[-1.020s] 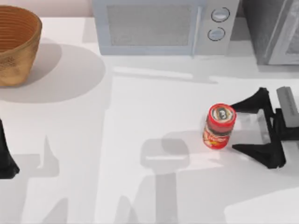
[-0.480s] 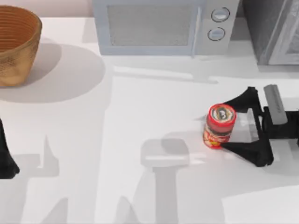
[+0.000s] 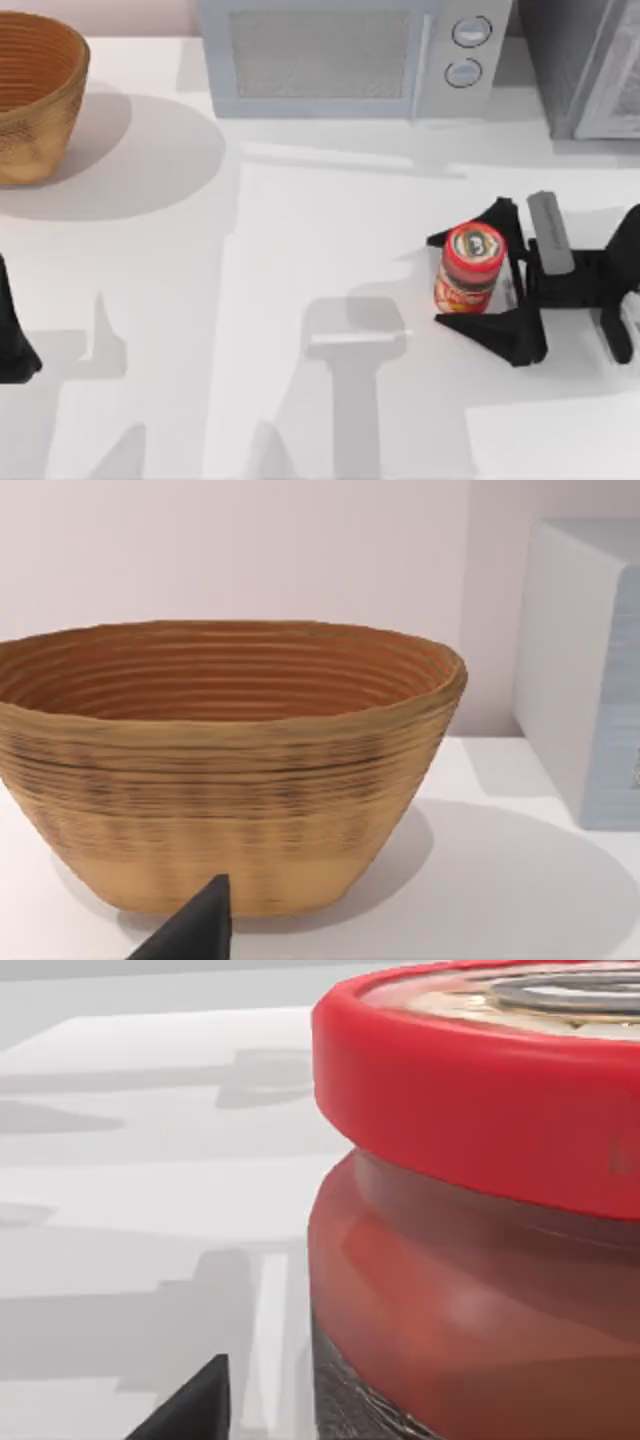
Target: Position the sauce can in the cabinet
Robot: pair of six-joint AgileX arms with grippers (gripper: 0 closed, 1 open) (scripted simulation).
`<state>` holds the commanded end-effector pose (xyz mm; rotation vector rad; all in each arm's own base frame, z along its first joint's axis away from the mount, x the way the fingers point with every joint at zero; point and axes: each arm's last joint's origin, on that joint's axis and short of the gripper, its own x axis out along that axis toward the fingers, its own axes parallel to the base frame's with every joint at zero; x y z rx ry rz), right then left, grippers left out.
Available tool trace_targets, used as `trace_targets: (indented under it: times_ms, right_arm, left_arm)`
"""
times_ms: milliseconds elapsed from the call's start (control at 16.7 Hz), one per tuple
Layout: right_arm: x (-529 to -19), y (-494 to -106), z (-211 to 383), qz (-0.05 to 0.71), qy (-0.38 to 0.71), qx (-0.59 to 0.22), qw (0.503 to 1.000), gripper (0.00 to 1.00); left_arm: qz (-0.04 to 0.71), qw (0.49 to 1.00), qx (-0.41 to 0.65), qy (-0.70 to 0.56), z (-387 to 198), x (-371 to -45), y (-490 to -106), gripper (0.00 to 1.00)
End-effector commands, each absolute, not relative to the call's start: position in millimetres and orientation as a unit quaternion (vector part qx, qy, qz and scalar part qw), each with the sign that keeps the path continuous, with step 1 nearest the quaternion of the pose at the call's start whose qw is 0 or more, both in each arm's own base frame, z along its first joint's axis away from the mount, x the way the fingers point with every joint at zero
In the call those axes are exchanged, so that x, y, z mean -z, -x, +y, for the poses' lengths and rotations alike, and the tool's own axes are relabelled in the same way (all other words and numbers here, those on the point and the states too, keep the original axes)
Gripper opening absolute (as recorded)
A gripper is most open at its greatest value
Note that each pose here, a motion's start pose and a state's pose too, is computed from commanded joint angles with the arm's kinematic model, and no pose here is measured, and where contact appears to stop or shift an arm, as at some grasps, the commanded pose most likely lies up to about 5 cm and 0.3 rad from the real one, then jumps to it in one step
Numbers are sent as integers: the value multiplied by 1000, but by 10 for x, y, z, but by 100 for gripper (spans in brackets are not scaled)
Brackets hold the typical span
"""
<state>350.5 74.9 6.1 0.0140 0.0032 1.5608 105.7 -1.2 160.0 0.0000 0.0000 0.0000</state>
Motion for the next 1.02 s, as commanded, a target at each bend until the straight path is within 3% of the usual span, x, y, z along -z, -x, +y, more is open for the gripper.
trace_targets:
  times_ms: [240, 1020]
  right_arm:
    - [-61, -3505, 749, 1, -6, -704, 711, 100]
    - [-61, -3505, 749, 1, -6, -704, 711, 2]
  left_arm:
    - [0, 1000, 0, 0, -12, -1600, -1057, 100]
    - [0, 1000, 0, 0, -12, -1600, -1057, 100]
